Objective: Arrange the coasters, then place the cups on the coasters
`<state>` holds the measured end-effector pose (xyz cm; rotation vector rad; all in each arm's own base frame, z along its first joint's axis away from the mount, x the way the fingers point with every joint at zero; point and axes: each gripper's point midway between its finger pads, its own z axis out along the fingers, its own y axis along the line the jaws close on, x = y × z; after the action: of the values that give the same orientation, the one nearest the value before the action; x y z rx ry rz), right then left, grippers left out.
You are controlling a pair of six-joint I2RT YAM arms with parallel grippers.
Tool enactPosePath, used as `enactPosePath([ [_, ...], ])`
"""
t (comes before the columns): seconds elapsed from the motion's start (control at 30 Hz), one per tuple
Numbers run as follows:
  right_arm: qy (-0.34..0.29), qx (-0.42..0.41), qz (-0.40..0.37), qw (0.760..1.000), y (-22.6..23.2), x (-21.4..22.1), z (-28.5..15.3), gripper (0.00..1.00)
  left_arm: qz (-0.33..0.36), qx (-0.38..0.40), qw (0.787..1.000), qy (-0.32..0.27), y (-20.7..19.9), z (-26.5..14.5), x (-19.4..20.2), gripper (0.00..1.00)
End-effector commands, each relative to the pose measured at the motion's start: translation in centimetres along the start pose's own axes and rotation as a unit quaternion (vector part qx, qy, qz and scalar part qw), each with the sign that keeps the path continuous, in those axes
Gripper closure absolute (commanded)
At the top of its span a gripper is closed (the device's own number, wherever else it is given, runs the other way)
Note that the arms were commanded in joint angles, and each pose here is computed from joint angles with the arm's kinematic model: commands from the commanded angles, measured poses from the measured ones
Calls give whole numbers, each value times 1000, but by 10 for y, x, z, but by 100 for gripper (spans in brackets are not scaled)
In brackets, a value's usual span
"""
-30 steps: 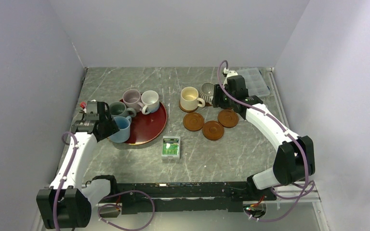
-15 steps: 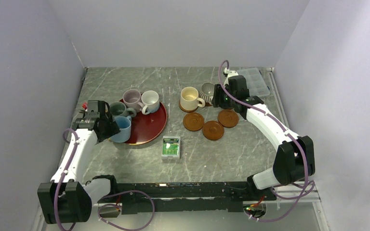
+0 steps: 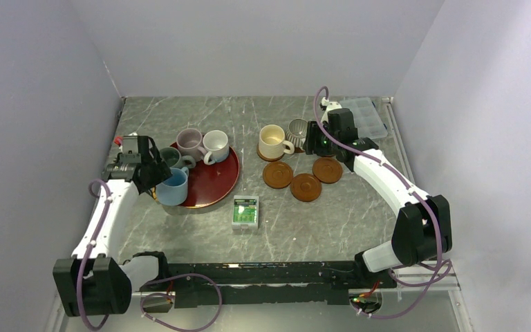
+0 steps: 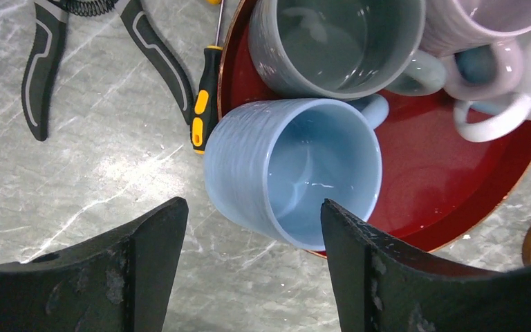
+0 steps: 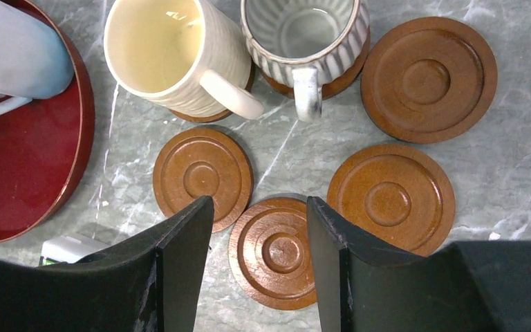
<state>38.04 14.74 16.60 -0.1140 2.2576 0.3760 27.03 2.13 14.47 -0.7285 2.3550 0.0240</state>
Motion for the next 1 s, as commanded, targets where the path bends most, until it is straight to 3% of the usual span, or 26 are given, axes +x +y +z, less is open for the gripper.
enactPosePath([
  [0.0, -22, -14, 3, 1000, 5, -13, 0, 44, 1, -10, 1000, -7, -2, 9, -11, 24],
  [0.23, -20, -18, 3, 1000, 6, -12, 2, 44, 0, -25, 999, 20, 6, 22, 1, 28],
  [0.7, -18, -21, 4, 1000, 7, -11, 3, 44, 15, -50, 996, 67, 17, 34, 21, 49],
  [0.97, -17, -24, 5, 1000, 8, -10, 3, 44, 32, -51, 995, 79, 19, 31, 24, 71],
])
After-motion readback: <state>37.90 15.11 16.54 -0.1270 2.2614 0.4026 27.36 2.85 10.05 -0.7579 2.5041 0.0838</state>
